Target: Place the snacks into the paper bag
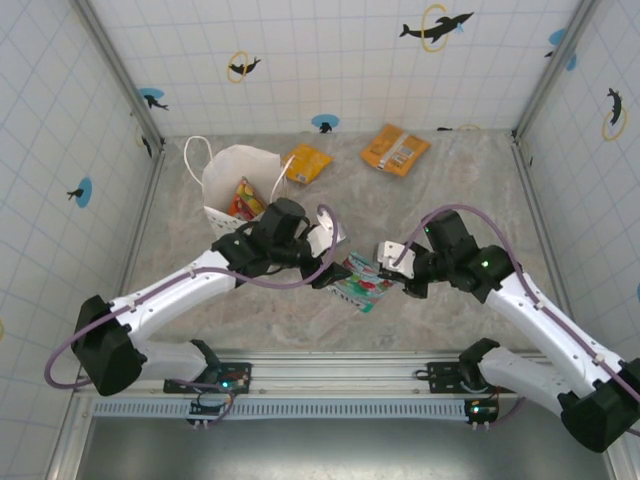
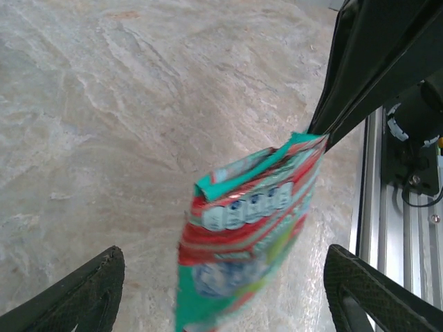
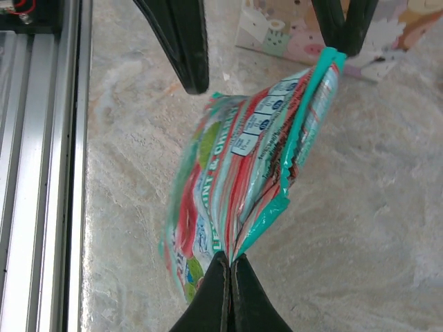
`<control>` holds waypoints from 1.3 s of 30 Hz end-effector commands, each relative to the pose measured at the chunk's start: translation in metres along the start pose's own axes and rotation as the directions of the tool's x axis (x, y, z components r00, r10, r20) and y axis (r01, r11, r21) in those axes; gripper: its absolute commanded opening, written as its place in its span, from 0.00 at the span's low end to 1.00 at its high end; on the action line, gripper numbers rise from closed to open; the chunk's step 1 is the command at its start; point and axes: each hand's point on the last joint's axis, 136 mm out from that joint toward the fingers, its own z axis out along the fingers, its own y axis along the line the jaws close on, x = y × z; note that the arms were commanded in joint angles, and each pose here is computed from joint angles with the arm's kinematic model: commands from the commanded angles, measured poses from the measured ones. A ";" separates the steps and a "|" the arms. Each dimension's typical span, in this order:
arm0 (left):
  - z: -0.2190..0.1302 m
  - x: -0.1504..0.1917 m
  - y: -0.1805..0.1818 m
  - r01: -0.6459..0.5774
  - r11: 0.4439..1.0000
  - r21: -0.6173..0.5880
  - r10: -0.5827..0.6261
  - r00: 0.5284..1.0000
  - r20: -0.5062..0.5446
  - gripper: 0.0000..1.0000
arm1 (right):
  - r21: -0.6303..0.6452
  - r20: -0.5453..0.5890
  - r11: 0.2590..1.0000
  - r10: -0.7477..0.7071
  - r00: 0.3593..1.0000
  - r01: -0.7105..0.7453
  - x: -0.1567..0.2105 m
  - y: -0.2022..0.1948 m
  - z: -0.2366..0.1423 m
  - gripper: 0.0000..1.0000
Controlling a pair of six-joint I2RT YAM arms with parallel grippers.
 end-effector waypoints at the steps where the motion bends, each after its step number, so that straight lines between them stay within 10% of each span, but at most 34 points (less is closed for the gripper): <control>1: -0.001 0.007 -0.013 -0.057 0.996 0.066 0.057 0.998 0.005 0.77 | 0.003 0.092 0.995 -0.099 0.991 0.099 -0.024 0.004 -0.013 0.00; 10: 0.003 0.019 -0.036 -0.080 0.975 0.208 0.081 0.997 0.002 0.75 | 0.042 0.177 0.990 -0.142 0.974 0.137 -0.041 0.003 -0.021 0.00; 30: -0.002 0.011 -0.020 -0.033 0.994 0.101 0.032 0.999 0.013 0.28 | 0.153 0.242 0.985 -0.115 0.963 0.079 -0.043 -0.011 -0.019 0.00; 39: -0.025 -0.026 0.014 -0.018 0.992 -0.126 0.025 0.998 0.059 0.11 | 0.336 0.342 0.930 0.030 0.939 -0.152 -0.032 -0.042 -0.021 0.47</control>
